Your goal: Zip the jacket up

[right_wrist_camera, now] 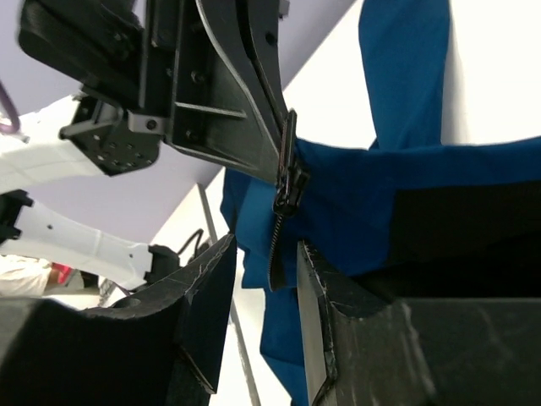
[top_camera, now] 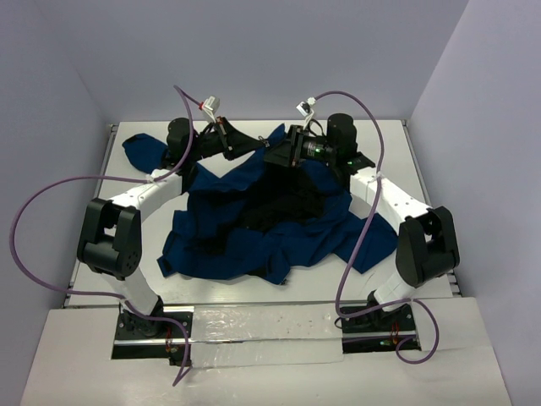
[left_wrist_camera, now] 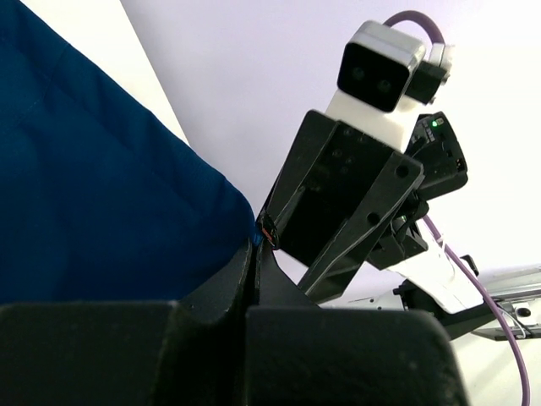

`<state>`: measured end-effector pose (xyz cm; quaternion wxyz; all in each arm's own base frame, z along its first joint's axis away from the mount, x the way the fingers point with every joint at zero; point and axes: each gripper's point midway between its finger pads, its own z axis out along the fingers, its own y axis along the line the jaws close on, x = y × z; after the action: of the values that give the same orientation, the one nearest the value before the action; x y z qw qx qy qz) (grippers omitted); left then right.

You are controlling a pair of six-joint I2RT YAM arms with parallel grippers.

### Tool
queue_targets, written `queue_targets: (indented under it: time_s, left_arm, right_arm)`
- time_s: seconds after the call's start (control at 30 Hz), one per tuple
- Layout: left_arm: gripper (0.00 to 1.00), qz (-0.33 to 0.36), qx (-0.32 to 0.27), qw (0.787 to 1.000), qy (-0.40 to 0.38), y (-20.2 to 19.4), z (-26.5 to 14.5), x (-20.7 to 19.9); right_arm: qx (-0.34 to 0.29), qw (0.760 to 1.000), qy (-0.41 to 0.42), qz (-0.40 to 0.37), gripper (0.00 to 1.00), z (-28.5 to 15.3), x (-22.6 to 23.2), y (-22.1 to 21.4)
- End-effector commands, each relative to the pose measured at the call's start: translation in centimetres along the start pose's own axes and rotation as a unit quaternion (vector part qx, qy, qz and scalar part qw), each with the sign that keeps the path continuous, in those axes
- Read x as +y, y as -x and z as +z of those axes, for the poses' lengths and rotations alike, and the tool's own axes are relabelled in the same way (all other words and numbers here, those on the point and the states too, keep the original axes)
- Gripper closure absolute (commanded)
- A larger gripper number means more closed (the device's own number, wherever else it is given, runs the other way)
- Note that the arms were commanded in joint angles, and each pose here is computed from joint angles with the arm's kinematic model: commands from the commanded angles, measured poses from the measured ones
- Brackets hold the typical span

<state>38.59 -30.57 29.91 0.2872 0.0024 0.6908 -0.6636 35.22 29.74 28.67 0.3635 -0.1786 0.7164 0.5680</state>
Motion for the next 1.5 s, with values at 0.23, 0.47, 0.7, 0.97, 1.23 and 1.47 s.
queue_targets:
  time_s: [0.23, 0.47, 0.7, 0.97, 1.23, 1.47]
  left_arm:
    - [1.0, 0.026, -0.013, 0.999, -0.034, 0.8, -0.8, -3.2]
    - [1.0, 0.022, -0.016, 0.999, -0.04, 0.8, -1.1, -3.2]
    - [0.95, 0.022, -0.01, 0.998, -0.06, 0.7, -1.6, -3.6]
    - [0.52, 0.02, 0.001, 0.997, -0.072, 0.5, -1.4, -3.5]
    - [0.32, 0.015, 0.014, 0.997, -0.074, 0.0, -1.0, -2.7]
    - [0.29, 0.02, 0.029, 0.997, -0.064, -0.6, -0.1, -2.0]
  right_arm:
    - [-0.02, 0.999, 0.009, -0.037, 0.58, 1.5, 1.5, 1.8]
    - [-0.03, 0.999, 0.011, -0.035, 0.94, 1.7, 1.5, 2.2]
    - [-0.025, 0.999, 0.014, -0.036, 1.0, 1.4, 1.6, 1.6]
    - [-0.017, 0.998, 0.038, -0.039, 1.0, 1.4, 2.6, 1.6]
    - [-0.012, 0.997, 0.059, -0.043, 1.0, 1.3, 3.7, 2.0]
    - [-0.009, 0.997, 0.067, -0.042, 1.0, 1.4, 4.1, 2.1]
